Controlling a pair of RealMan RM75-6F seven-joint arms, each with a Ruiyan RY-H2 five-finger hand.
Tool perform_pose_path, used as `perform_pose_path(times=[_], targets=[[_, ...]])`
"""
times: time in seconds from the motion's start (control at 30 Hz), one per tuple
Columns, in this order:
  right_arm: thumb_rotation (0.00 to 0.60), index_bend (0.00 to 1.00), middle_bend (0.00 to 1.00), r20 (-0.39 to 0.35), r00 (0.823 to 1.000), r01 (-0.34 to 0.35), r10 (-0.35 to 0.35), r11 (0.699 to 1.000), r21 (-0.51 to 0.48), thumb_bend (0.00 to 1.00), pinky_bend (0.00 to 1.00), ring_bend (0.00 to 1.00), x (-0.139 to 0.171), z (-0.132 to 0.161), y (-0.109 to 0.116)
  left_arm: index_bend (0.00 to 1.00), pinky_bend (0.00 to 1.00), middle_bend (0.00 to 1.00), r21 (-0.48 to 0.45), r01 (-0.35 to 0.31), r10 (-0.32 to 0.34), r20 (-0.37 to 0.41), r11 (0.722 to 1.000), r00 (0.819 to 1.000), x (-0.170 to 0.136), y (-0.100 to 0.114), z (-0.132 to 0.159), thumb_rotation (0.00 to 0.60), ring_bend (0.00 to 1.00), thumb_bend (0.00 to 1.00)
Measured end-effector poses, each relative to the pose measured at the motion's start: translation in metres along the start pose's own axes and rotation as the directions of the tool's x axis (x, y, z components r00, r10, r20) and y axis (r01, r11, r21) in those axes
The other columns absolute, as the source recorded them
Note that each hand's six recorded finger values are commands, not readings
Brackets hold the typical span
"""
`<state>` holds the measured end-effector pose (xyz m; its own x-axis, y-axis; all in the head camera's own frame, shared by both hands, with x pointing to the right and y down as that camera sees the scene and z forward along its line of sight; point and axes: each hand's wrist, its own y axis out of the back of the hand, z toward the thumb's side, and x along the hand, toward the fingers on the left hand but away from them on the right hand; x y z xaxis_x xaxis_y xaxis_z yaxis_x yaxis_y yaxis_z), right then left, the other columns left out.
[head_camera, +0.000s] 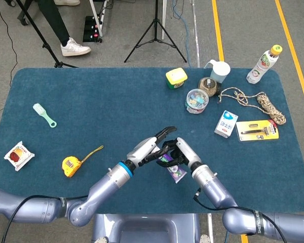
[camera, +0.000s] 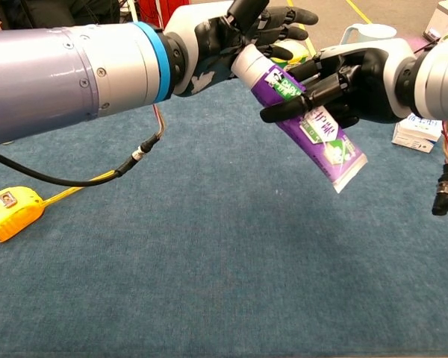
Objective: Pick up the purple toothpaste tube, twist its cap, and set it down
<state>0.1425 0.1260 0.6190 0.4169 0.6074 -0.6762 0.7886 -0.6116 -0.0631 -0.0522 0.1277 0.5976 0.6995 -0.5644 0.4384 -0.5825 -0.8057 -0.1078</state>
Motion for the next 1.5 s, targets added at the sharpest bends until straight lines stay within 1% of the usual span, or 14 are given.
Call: perform_pose_path(times=[0.33, 1.1, 1.37, 1.5], targets=[[0.6, 0.83, 0.97, 0.007, 1.0, 0.013, -0.012, 0.999, -0.044, 0.38, 1.0, 1.0, -0.001, 0.0, 0.005, 0.0, 0.09, 0.0, -0.052, -0.014, 0.015, 0.021, 0.999, 1.0, -0.001, -0.002, 0.004, 0.0, 0.0, 0.06], [0.6, 0.83, 0.97, 0.012, 1.0, 0.026, -0.026, 1.0, -0.017, 0.39, 1.0, 1.0, 0.002, 0.002, 0.007, 0.0, 0.09, 0.0, -0.039, 0.009, -0.008, 0.017, 0.999, 1.0, 0.003, -0.013, 0.005, 0.0, 0.0, 0.06], [0.6, 0.83, 0.97, 0.034, 0.999, 0.032, -0.032, 0.999, 0.014, 0.39, 1.0, 1.0, 0.002, -0.006, 0.009, 0.0, 0.09, 0.0, -0.023, -0.007, 0.008, 0.024, 1.0, 1.0, -0.002, -0.002, 0.008, 0.0, 0.0, 0.06], [0.6, 0.83, 0.97, 0.053, 0.998, 0.034, -0.038, 0.997, 0.076, 0.39, 1.0, 1.0, 0.001, -0.016, 0.011, 0.0, 0.09, 0.0, 0.005, -0.033, 0.032, 0.032, 0.999, 0.999, -0.009, 0.013, 0.01, 0.0, 0.0, 0.06]])
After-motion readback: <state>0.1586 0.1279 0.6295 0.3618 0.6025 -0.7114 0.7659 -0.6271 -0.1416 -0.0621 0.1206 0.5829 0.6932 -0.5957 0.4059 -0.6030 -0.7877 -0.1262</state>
